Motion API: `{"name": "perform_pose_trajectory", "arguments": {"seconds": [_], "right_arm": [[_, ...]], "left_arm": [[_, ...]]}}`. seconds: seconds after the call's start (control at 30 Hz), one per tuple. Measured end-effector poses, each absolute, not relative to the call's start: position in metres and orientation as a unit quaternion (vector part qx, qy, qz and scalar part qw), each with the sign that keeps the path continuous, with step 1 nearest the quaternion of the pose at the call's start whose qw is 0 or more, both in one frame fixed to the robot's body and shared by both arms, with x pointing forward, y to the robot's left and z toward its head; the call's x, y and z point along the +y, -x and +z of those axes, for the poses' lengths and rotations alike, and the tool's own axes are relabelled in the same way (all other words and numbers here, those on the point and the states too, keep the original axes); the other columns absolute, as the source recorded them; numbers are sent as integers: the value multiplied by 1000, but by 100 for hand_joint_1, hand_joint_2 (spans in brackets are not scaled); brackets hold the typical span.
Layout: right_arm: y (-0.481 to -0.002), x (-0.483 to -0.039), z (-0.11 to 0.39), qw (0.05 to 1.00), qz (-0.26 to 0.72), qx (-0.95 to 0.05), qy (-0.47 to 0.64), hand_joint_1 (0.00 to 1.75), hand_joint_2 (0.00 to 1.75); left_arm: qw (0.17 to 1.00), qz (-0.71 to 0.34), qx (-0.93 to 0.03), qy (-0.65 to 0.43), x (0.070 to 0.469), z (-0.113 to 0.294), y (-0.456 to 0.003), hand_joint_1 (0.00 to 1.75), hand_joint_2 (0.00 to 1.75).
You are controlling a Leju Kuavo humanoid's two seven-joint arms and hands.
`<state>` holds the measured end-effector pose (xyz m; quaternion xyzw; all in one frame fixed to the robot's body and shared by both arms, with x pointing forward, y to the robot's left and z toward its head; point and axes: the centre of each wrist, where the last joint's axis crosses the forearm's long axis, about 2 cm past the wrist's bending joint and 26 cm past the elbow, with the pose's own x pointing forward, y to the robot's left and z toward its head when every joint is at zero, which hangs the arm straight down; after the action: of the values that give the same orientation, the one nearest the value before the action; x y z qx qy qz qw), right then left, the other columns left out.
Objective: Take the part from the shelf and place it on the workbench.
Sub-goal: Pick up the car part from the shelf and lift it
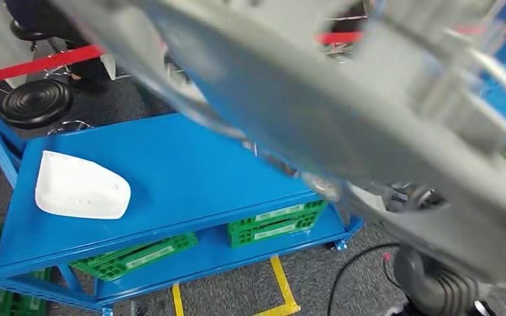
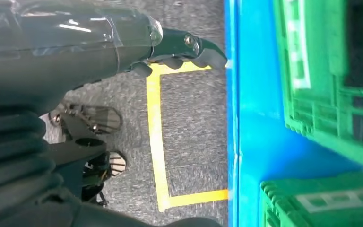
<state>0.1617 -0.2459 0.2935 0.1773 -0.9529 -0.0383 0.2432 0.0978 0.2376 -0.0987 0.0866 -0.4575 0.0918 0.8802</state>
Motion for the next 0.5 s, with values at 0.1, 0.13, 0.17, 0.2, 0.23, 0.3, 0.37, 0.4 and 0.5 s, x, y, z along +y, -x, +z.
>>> {"name": "perform_pose_trajectory", "arguments": {"seconds": [0.1,0.13,0.17,0.2,0.23,0.3,0.37,0.4,0.5], "right_arm": [[-152,-248,296,240,-48,-950,-195,175,175],[-149,-248,297,238,-51,-949,-200,175,175],[-147,-248,299,237,-54,-948,-205,175,175],[-146,-248,300,236,-57,-947,-209,175,175],[-144,-248,300,235,-59,-947,-212,175,175],[-143,-249,302,233,-62,-947,-214,175,175],[-141,-250,303,231,-64,-947,-215,175,175],[-140,-250,304,230,-65,-947,-216,175,175],[-139,-251,305,228,-66,-946,-220,175,175]], "left_arm": [[878,74,-466,-78,237,-98,-99,0,0],[878,72,-468,-75,237,-98,-100,0,0],[878,71,-469,-71,237,-98,-99,0,0],[878,70,-469,-68,237,-98,-99,0,44],[878,69,-470,-66,237,-98,-99,0,87],[878,68,-470,-63,236,-98,-98,0,175],[878,67,-470,-61,236,-98,-97,0,175],[878,66,-470,-60,235,-99,-97,0,175],[879,67,-470,-55,234,-98,-97,0,175]]}}
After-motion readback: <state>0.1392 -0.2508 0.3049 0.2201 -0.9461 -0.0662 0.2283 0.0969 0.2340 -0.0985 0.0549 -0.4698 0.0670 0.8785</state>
